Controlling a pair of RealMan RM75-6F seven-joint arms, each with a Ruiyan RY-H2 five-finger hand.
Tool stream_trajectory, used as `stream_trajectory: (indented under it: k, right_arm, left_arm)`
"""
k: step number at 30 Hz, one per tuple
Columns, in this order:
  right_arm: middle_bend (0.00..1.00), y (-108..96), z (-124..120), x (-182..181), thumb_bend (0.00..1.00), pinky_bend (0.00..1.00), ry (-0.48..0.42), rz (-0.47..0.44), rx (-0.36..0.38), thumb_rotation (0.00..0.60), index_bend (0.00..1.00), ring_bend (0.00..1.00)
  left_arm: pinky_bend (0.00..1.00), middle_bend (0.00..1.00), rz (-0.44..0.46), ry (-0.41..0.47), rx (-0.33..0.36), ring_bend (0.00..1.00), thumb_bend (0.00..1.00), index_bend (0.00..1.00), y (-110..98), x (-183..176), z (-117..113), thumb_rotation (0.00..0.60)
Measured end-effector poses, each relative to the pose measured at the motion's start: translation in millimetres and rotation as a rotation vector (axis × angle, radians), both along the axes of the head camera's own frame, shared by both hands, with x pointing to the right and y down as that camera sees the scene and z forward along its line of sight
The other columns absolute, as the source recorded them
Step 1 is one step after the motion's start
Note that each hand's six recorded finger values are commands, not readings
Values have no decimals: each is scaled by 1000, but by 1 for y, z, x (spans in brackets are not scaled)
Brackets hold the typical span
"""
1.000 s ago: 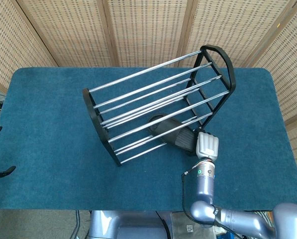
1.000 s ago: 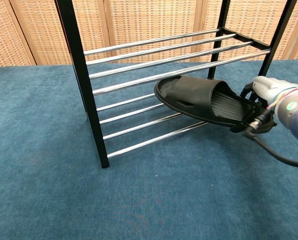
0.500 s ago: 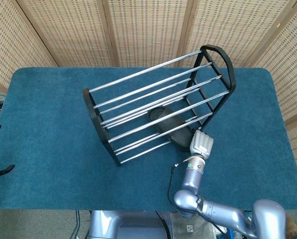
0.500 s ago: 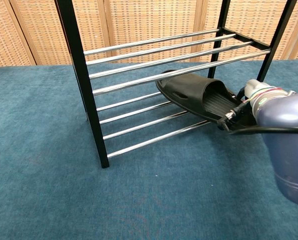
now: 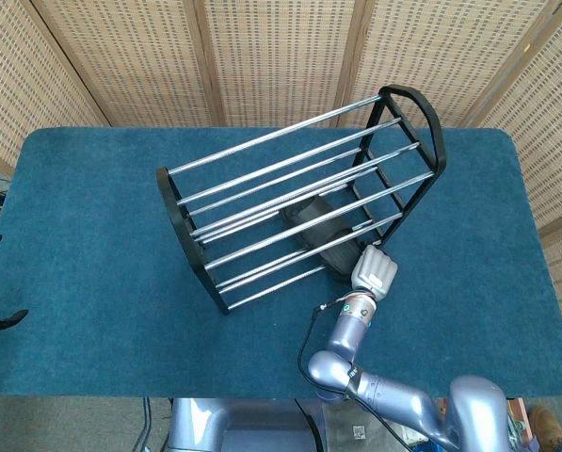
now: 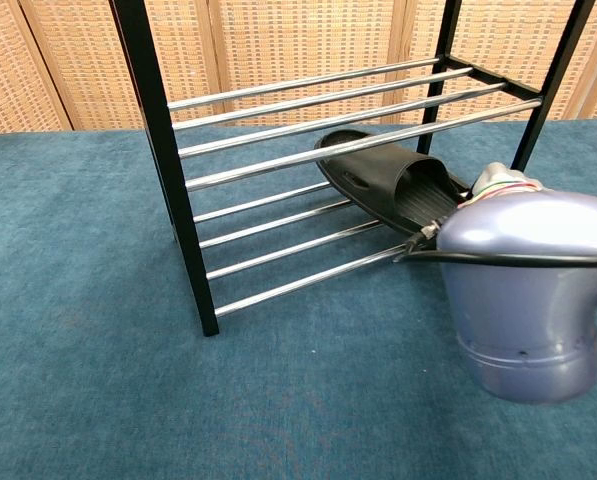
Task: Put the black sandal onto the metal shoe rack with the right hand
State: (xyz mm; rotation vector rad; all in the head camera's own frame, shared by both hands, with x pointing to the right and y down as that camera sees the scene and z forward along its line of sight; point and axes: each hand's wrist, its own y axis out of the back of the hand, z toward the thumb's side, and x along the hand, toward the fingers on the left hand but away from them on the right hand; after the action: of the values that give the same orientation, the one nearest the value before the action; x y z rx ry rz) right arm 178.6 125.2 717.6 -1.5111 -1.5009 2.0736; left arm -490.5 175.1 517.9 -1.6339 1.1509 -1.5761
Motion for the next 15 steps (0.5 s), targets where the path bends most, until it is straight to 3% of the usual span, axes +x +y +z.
stream_trajectory:
  k: [6,15]
  right_arm:
    - [733,-1,-1,-1,648,863,19,53,27,600,629,686]
    - [724,-2,-3,-20,649,863,-25,47,50,600,629,686]
  left_arm:
    - [0,0,-2,2,-7,0,100,0,-1,-1,1,600]
    - [0,0,-10,9,-7,0,100,0,-1,-3,0,600]
